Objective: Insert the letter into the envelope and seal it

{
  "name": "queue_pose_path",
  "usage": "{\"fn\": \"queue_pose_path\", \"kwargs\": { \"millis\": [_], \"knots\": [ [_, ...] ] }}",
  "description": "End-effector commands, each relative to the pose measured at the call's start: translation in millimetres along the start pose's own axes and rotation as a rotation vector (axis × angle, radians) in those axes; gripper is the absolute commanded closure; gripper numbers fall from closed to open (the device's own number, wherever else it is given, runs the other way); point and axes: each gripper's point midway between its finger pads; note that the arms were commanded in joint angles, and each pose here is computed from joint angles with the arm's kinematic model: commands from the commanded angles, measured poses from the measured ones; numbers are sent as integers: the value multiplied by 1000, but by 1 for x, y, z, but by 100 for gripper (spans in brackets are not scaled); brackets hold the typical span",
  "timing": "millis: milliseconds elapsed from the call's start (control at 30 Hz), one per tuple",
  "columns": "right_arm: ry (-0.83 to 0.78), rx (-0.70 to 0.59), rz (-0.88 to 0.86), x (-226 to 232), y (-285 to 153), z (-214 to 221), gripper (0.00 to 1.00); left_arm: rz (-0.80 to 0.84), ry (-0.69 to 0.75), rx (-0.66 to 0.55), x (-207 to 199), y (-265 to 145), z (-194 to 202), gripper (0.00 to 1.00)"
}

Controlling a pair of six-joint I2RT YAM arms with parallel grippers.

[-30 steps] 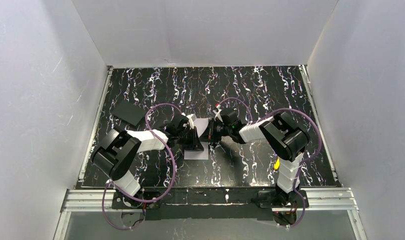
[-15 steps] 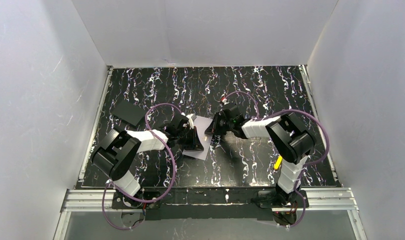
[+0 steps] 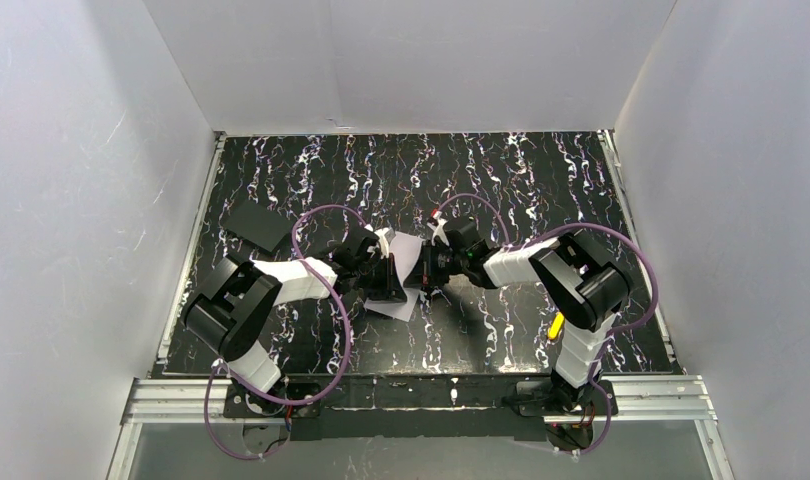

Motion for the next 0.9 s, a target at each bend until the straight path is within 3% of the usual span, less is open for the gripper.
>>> {"fn": "queue_pose_path", "kwargs": {
  "millis": [0, 200, 433, 567, 667, 867],
  "knots": [
    [6, 25, 43, -10, 4, 12, 99, -214, -20, 176, 54, -4, 56, 100],
    [64, -43, 243, -48, 9, 1, 99, -217, -25, 184, 55, -5, 58, 100],
    [172, -253, 605, -100, -18, -29, 99, -220, -32, 194, 56, -6, 62, 100],
    [181, -347, 677, -103, -35, -45, 99, -219, -34, 194, 56, -6, 63, 100],
    [161, -364, 640, -92, -37, -53, 99, -215, -33, 195, 55, -6, 63, 100],
    [-7, -316, 214, -2, -28, -65, 99, -214, -24, 189, 54, -5, 58, 100]
  ]
}}
Point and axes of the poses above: each gripper's point midway between its finger pads, its own y axis out along the fingers, its own x axis along the line the jaws close on, z = x × y, and after that the axes turned 5 degrees about y, right-handed
